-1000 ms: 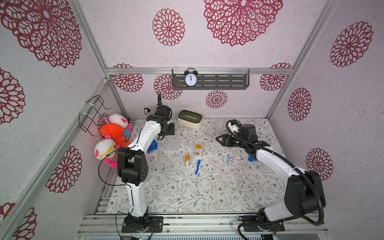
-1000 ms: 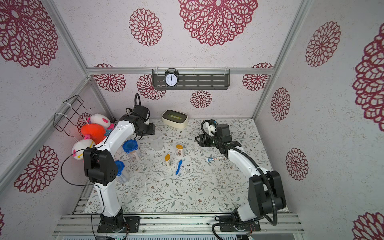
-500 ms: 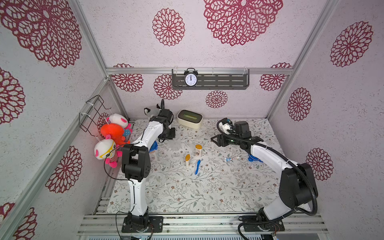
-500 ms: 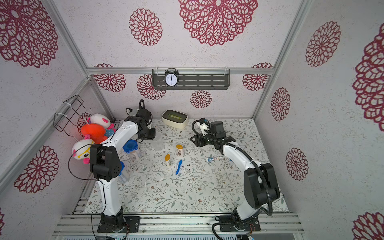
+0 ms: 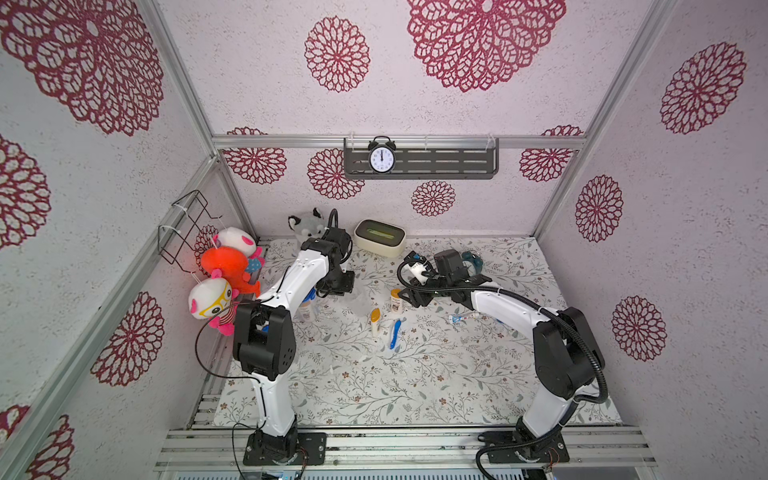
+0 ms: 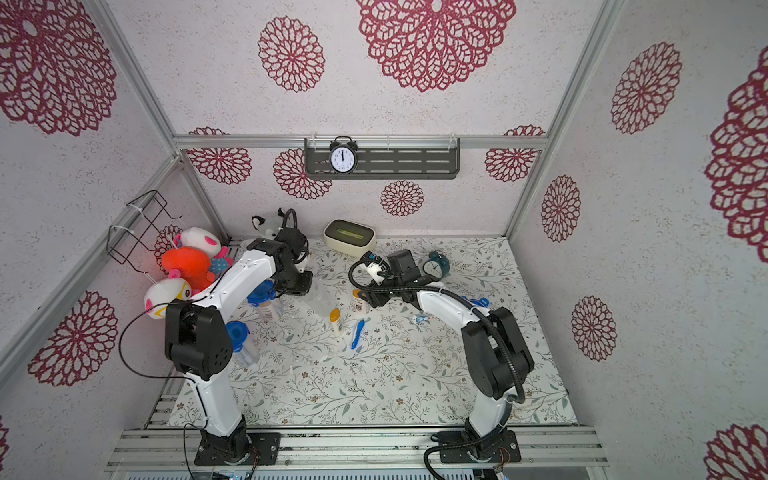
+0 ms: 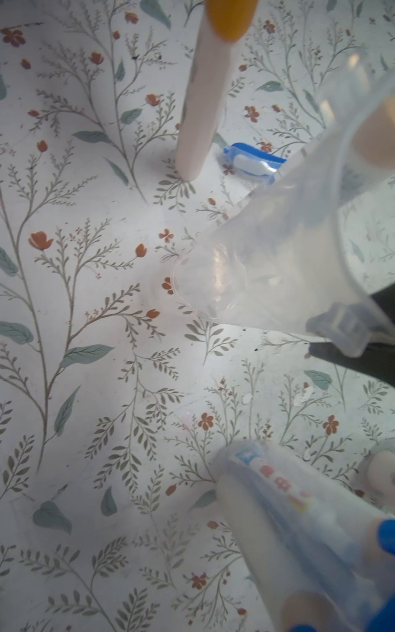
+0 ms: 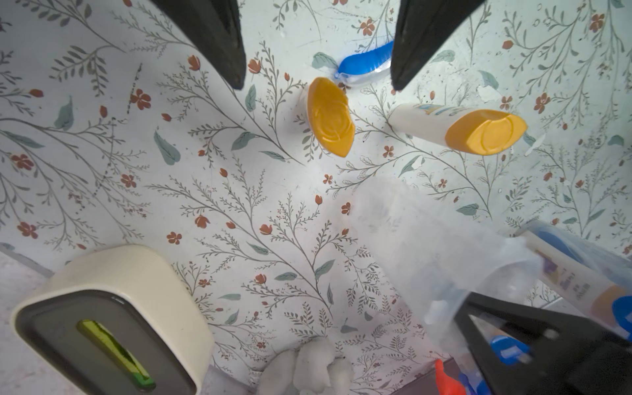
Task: Pack away toiletry kits
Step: Place the container at the center of the board, then pick up the toiletry item from the center of the board, then place the toiletry item into the container.
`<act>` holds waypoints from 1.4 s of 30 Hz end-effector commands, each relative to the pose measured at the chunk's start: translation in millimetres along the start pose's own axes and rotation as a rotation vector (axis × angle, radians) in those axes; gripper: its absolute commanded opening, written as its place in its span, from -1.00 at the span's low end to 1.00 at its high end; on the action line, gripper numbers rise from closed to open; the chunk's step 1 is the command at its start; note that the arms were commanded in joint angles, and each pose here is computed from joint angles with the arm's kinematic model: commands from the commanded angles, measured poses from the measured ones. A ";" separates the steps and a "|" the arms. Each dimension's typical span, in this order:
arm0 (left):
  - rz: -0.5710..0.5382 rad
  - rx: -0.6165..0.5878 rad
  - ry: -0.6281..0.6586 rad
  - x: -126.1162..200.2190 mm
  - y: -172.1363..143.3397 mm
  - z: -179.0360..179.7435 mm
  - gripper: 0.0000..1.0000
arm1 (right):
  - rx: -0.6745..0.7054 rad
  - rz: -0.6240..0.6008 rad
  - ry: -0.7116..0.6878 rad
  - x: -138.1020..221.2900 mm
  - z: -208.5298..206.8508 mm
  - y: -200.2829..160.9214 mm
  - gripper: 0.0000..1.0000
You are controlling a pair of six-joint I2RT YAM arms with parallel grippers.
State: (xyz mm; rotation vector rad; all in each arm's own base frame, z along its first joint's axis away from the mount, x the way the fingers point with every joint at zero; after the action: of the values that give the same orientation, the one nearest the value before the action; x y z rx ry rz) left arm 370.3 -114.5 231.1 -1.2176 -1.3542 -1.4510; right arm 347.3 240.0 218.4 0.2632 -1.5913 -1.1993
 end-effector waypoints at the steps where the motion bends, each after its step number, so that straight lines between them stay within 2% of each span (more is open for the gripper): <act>1: 0.037 -0.036 -0.016 16.7 -20.1 -3.5 -0.86 | 0.077 -0.023 -0.012 -1.3 0.5 12.2 0.37; 6: 0.146 -0.110 0.015 11.0 -42.9 -14.4 -0.79 | 0.130 -0.011 0.075 -13.6 3.3 10.8 0.33; 11: 0.171 -0.106 0.049 7.5 -53.8 -13.4 -0.74 | 0.177 0.005 0.126 -23.2 6.8 8.1 0.20; 16: 0.187 -0.118 0.051 1.5 -62.0 -19.0 -0.56 | 0.181 0.016 0.130 -32.2 6.3 6.8 -0.07; 20: 0.173 -0.114 0.050 -0.8 -65.4 -21.3 -0.43 | 0.185 0.018 0.137 -36.4 7.0 7.5 -0.49; 22: 0.148 -0.106 0.050 3.4 -65.6 -20.4 -0.22 | 0.194 0.010 0.136 -34.1 8.7 9.6 -0.64; 25: 0.053 -0.081 0.041 21.7 -60.6 -17.7 0.11 | 0.203 -0.023 0.113 -22.0 12.8 19.3 -0.70; 31: -0.161 -0.051 -0.085 65.8 -52.2 -17.1 0.49 | 0.186 -0.135 0.054 32.0 25.5 53.1 -0.75; 34: -0.202 -0.032 -0.107 78.3 -55.1 -10.8 0.57 | 0.170 -0.197 0.067 59.0 36.8 67.6 -0.75; 37: -0.226 0.017 -0.072 88.4 -63.1 4.1 0.63 | 0.177 -0.287 0.125 83.7 57.8 83.8 -0.75; 42: -0.317 0.193 -0.092 92.0 -83.6 35.0 0.65 | 0.223 -0.407 0.277 103.4 102.7 109.3 -0.74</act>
State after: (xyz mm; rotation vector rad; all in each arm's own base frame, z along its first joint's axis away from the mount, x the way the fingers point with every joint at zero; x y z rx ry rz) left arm 278.6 -78.5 296.8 -1.0795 -1.6470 -1.5091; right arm 283.9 260.7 347.1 0.7285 -1.5824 -1.2096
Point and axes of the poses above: each gripper's point midway between its finger pads, its own x axis back along the fingers, its own z axis along the line the jaws close on, y = z × x, the point moved 10 cm from there along x, back along the fingers, and after that the axes turned 1 degree about x, right-handed, at the moved point
